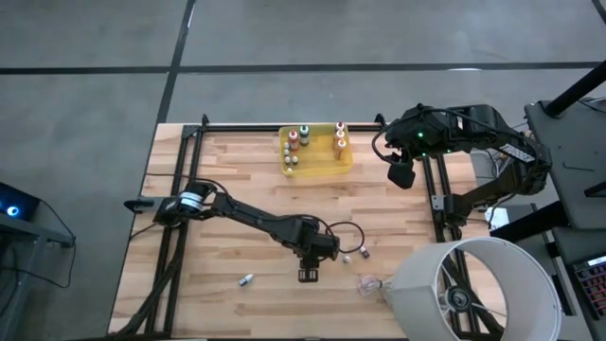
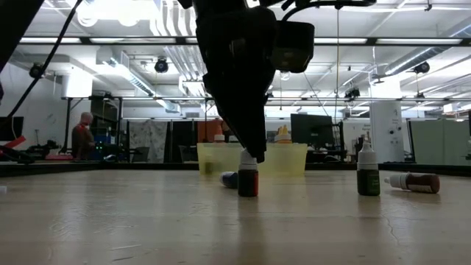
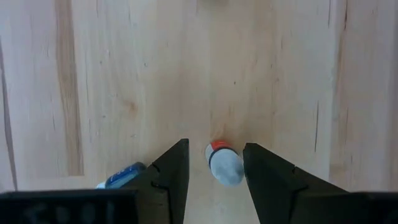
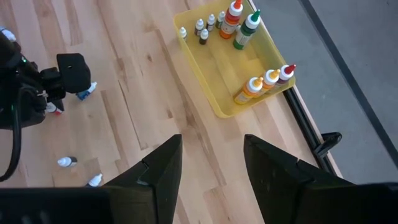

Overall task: Pick & Place food coloring
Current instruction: Put the small red food coloring bottle into the yellow bin

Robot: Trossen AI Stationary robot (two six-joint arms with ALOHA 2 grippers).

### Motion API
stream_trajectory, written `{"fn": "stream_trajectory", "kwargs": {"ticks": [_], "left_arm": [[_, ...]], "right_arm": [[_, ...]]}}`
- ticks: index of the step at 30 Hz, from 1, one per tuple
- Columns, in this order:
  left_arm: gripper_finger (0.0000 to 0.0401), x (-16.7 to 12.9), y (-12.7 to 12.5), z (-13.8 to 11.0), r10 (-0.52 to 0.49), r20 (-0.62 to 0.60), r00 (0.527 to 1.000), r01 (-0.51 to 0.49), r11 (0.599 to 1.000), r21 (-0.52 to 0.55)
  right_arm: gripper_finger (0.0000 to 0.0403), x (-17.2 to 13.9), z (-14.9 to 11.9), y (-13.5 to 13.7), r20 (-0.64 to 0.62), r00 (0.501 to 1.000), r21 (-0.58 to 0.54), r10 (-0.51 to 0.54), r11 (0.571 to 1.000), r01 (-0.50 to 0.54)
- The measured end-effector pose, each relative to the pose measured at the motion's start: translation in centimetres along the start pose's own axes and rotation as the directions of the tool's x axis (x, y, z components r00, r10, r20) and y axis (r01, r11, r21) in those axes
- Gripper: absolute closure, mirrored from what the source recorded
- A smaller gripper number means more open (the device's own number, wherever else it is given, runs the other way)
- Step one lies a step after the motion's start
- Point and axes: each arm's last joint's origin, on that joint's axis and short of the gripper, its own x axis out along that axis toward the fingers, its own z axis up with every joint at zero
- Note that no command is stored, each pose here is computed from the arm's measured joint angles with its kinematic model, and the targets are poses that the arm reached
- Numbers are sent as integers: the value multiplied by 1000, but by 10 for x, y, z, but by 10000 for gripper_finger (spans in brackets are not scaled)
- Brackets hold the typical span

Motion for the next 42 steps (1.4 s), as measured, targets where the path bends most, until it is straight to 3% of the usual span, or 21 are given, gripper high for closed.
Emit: {"fn": "stream_trajectory", "kwargs": {"ticks": [42], "left_arm": [[288, 0, -1, -4, -45, -49, 998, 46, 999, 10]], "right_arm": [[239, 0, 0, 0, 1, 1000, 0, 0, 1000, 0]]}}
